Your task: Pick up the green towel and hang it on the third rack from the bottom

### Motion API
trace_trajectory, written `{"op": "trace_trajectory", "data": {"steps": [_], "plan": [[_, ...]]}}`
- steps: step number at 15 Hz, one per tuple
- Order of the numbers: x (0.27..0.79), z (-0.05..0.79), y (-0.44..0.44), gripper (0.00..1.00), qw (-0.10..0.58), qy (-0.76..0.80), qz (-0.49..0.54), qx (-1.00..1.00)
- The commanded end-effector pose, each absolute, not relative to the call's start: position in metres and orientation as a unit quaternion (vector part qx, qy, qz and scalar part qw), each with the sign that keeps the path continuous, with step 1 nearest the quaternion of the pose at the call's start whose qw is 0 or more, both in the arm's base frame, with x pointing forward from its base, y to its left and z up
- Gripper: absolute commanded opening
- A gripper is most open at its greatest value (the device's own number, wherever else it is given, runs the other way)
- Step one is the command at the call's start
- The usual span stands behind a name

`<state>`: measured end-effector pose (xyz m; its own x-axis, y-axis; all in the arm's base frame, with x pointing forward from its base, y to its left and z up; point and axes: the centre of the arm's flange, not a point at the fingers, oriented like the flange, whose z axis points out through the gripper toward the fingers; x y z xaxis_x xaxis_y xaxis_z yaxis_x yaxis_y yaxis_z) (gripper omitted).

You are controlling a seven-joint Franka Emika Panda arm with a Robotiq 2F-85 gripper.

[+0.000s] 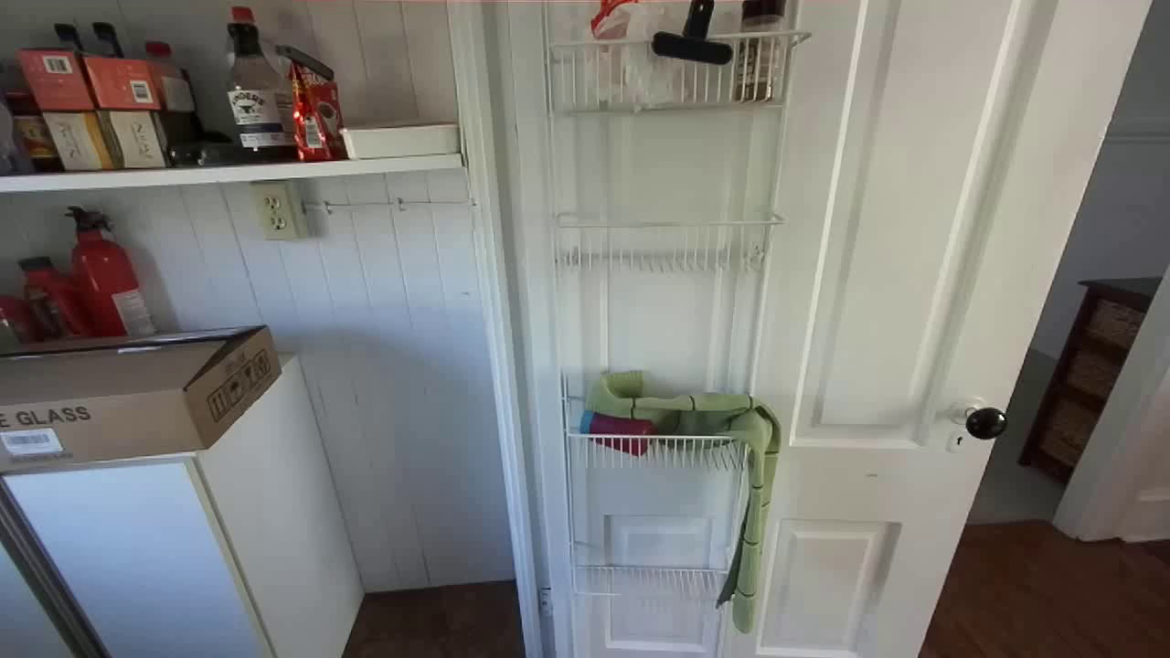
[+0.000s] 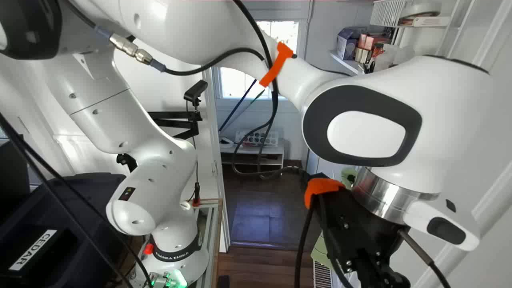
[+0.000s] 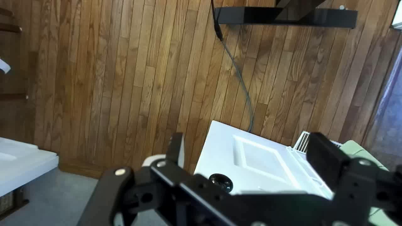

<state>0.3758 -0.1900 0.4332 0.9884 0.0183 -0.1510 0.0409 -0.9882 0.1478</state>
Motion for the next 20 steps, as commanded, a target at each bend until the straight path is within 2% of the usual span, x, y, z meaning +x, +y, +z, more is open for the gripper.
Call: {"op": "trace_trajectory", "data": {"steps": [1,6,16,20], "plan": [[0.376,0.433,-0.190,1.00,0.075,0.015,-0.075,0.994],[0.376,0.433,-0.190,1.00,0.075,0.015,-0.075,0.994],[0.424,0.334,-0.116,1.00,-0.178,0.115,-0.006,0.977],[0.442,0.301,-0.076,1.00,-0.252,0.127,-0.004,0.959]]}}
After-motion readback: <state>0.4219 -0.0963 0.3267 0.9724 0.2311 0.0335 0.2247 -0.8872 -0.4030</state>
